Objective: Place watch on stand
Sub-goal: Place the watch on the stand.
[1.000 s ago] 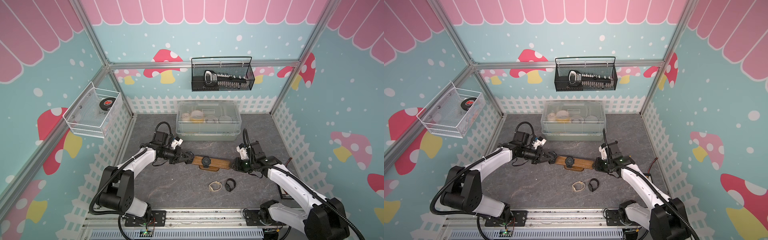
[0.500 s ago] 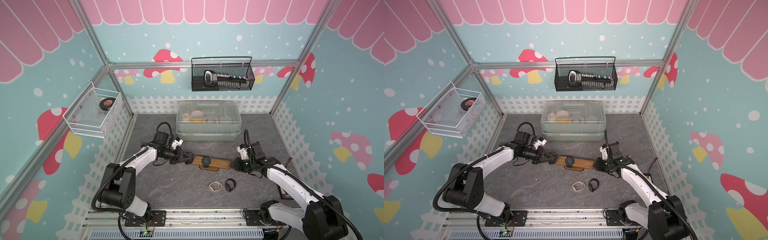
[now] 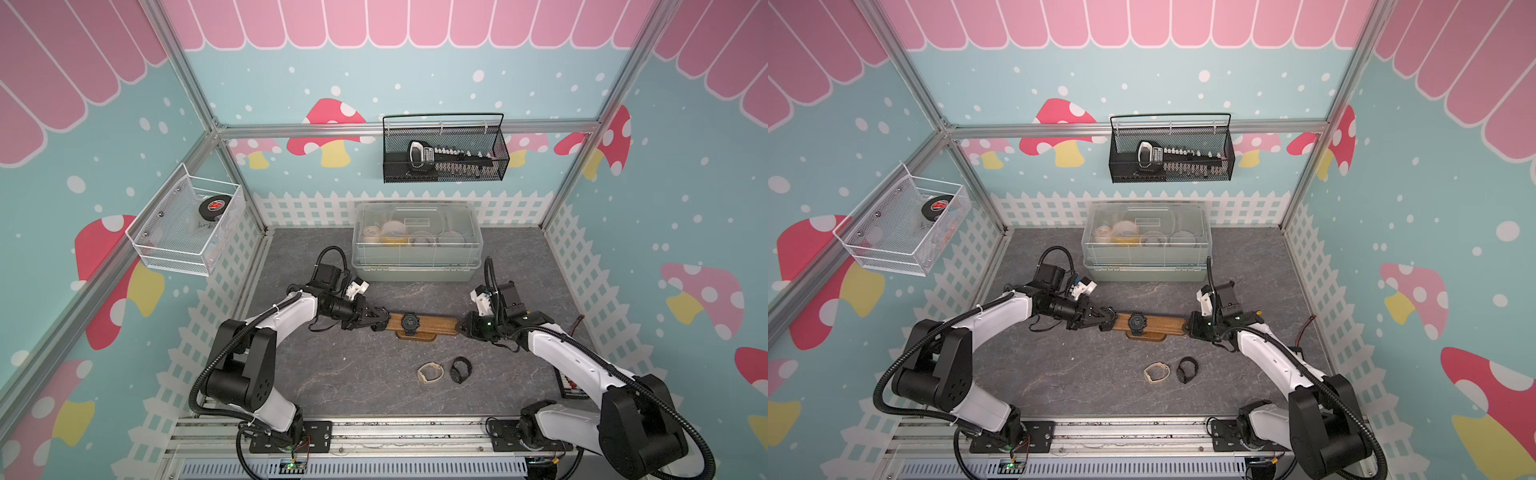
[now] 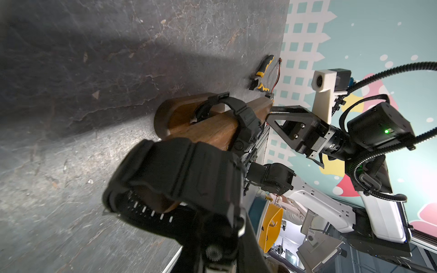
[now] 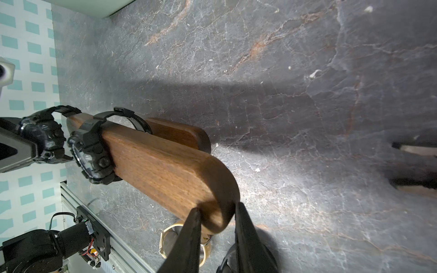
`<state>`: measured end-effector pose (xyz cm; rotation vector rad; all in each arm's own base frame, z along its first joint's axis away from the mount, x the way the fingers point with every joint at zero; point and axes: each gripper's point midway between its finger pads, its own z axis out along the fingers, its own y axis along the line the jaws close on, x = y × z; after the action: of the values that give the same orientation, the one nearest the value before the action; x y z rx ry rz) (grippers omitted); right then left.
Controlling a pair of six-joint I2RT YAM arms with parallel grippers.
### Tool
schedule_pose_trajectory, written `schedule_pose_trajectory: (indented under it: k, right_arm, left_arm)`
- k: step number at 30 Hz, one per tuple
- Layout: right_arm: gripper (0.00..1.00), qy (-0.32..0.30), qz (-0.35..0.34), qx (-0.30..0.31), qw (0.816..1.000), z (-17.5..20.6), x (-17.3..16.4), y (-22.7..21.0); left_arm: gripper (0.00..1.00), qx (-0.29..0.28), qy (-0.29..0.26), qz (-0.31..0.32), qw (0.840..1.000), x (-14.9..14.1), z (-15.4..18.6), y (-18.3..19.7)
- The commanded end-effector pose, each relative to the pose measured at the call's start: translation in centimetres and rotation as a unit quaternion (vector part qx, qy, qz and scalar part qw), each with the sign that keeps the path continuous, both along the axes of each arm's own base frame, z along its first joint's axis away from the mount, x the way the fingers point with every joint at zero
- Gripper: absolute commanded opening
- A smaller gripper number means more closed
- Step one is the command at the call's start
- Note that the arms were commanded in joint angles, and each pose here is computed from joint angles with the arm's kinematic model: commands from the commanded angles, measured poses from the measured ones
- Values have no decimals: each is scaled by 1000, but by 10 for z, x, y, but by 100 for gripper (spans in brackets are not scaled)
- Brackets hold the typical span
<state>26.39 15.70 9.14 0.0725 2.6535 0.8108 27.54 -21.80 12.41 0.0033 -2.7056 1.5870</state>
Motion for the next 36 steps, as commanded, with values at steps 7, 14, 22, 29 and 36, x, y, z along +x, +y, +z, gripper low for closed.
schedule_pose_trajectory:
  k: [7,14,22,29,36]
  right_arm:
    - [23,-8,5,21,1000,6,18,11]
    - [23,-9,10,25,1000,8,18,13]
    - [23,-9,11,24,1000,8,17,12]
    - [23,-9,12,19,1000,8,17,11]
    - [23,-8,13,17,1000,8,16,11]
  left_arm:
    - [0,4,-16,-17,1000,2,1,-13]
    - [0,2,-15,-23,1000,4,-1,-21]
    - [0,2,-17,-24,1000,7,1,-25]
    - [22,2,-10,-25,1000,4,-1,-26]
    - [34,3,-15,-21,1000,4,4,-25]
